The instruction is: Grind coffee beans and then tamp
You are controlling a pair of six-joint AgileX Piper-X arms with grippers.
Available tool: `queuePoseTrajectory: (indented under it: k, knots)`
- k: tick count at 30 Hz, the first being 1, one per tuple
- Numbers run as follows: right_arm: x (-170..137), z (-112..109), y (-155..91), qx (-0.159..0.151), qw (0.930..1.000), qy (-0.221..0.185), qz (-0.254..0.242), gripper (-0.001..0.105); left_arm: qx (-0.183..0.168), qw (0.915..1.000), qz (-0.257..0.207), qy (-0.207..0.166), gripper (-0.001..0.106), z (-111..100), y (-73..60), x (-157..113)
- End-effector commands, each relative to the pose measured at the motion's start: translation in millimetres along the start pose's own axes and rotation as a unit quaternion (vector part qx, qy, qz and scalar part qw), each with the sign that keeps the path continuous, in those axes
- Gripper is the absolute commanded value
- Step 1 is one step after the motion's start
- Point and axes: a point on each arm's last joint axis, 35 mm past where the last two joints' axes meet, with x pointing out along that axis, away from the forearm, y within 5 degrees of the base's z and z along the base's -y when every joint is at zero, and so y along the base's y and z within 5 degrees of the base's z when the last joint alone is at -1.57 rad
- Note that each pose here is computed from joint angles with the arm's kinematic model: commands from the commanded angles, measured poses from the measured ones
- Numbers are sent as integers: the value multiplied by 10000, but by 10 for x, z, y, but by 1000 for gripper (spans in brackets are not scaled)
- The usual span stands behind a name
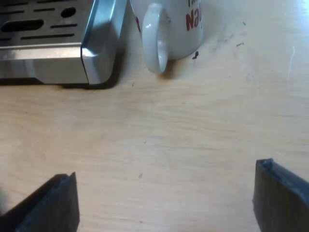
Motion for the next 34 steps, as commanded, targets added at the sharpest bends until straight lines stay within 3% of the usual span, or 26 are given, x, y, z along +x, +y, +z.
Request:
queuePoseTrajectory:
  k: [1,21,26,34]
  knots:
    - [-13,34,-5,-47,10000,-77,14,77,-9,10000,53,3,79,22,4,10]
    - [-13,34,-7,-33,10000,-72,-1,77,-9,10000,53,3,79,22,4,10]
    - [-15,25,-49,-13,9982,81,-587,77,-9,10000,53,3,79,22,4,10]
    - [-16,24,-53,-13,9978,99,-649,77,-9,10000,53,3,79,22,4,10]
